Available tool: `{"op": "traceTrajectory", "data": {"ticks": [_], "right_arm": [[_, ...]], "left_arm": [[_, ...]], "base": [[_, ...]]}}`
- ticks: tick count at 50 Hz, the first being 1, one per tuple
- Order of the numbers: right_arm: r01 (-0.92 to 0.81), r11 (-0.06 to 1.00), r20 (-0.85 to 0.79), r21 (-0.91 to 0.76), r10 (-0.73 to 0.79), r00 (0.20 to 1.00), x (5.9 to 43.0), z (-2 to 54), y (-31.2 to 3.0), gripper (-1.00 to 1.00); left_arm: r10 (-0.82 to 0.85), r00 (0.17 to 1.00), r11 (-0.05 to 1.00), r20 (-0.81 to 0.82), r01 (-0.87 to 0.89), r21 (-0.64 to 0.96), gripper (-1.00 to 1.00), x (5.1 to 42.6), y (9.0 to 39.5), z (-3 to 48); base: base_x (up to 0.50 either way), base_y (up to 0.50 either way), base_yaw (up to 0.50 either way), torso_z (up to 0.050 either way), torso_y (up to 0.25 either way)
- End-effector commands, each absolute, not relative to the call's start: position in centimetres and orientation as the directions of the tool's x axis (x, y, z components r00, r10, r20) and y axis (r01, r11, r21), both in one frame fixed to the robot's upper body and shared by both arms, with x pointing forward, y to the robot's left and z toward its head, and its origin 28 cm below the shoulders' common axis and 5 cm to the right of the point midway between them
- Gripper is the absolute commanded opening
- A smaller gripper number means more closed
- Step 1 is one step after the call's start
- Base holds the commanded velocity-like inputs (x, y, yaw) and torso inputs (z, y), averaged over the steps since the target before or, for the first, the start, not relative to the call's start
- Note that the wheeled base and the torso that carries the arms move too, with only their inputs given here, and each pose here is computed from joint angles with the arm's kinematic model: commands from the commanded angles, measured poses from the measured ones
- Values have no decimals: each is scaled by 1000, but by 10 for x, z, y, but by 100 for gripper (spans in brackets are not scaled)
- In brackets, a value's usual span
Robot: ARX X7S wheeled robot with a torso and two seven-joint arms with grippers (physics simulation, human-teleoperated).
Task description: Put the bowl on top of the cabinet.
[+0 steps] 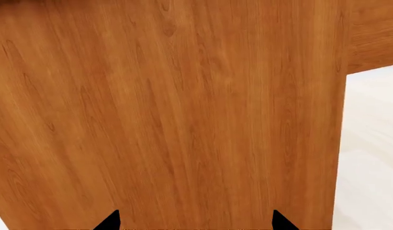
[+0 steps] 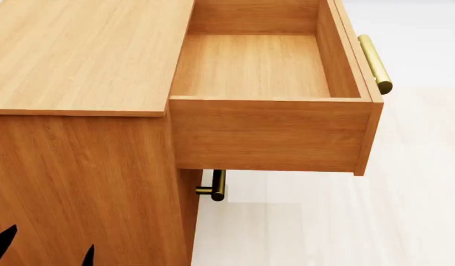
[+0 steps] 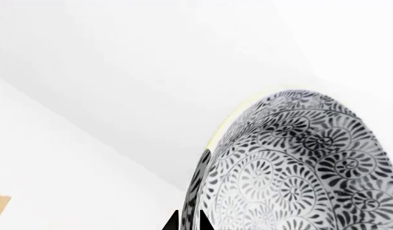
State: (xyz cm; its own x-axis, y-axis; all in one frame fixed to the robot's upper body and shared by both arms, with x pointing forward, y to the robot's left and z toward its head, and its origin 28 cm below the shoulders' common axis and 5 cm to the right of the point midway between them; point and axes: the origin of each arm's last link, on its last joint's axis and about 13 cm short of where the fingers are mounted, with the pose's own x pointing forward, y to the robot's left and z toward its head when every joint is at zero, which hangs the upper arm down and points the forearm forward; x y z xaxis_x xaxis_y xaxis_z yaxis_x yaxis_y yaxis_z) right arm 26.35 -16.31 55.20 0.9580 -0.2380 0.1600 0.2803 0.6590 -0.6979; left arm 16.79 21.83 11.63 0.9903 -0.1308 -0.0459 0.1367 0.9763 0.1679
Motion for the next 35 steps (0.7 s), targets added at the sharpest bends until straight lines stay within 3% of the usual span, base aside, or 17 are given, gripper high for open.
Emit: {"op": "traceTrajectory", "data": {"ticks": [1,15,35], "right_arm": [[196,614,182,-764,-87,980,297,578,-103,-100],[51,631,148,-774,103,984,313,559,-67,-100],[-192,658,80,-728,360,929,322,534,-28,-100]], "left_arm": [[-118,992,985,-33,121,125,100,173,224,121],[-120,992,986,-48,125,115,100,180,227,114],[-123,990,988,-64,128,84,100,179,230,99]], "base": [[0,0,0,0,0],[0,0,0,0,0],[0,0,0,0,1]]}}
